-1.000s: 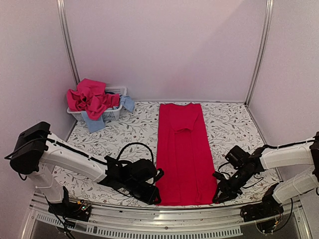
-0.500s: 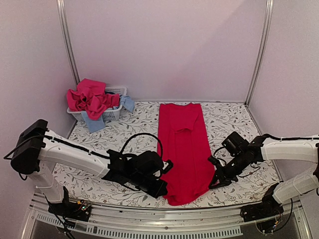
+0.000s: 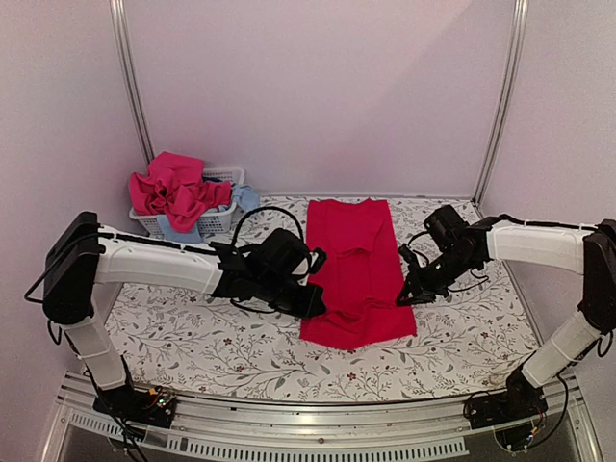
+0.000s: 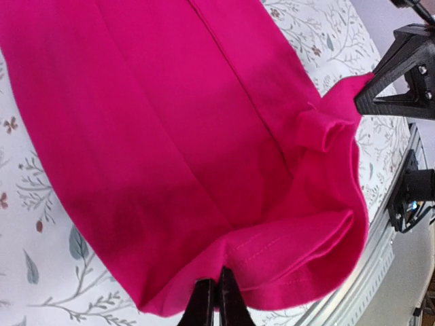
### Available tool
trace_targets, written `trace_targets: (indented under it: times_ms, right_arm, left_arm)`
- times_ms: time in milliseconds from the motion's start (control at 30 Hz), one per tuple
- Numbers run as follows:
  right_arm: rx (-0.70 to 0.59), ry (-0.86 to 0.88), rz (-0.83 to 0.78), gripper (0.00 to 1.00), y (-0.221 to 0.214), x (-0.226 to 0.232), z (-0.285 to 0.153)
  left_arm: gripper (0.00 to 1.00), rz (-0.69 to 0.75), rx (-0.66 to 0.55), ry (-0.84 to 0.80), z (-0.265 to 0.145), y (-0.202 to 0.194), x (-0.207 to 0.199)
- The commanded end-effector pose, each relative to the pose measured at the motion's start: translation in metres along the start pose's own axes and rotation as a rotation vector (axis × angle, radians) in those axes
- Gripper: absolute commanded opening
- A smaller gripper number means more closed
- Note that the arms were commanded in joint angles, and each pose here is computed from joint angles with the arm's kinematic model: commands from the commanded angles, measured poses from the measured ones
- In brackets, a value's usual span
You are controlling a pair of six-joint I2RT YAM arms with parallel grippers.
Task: Fold and stack the mixed laundry pile
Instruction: Fold the rectangle-folded T-shirt at the center of the board.
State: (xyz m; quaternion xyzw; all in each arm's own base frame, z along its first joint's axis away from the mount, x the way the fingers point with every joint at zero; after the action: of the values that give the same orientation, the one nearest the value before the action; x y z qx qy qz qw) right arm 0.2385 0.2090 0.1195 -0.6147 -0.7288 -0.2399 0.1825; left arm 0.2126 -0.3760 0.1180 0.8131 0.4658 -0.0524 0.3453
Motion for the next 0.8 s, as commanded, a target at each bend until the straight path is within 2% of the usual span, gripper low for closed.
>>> trace_targets:
  times_ms: [0, 367, 567, 767]
  right_arm:
    - [-0.09, -0.024, -0.051, 0.0, 0.054, -0.009, -0.003]
    - [-0.201, -0.029, -0.029, 0.0, 0.167, -0.042, 0.0]
    - [-0.228, -0.013, -0.03, 0.0, 0.207, -0.047, 0.015]
    - [-0.208, -0.028, -0.005, 0.0, 0.217, -0.062, 0.032]
  left_arm:
    - [0.0, 0.018, -0.054, 0.058, 0.016, 0.04, 0.027]
    - [0.0, -0.058, -0.193, 0.194, 0.038, 0.142, 0.12]
    - [0.0, -0.074, -0.215, 0.174, 0.055, 0.164, 0.148]
    - [0.0, -0.084, -0.22, 0.157, 0.069, 0.176, 0.164]
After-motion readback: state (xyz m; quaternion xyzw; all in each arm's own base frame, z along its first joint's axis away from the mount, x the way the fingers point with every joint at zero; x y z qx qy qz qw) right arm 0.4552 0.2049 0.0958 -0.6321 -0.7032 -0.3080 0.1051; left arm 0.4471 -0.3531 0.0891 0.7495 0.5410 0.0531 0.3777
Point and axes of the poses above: each gripper's point midway between its finger pads, its own z axis out along the fingers, its own x axis along the line the jaws close on, y = z × x, the point moved 4 cm from there along -z, back along the fingers, and after that the axes turned 4 degrees about z, right-handed, at the moved point
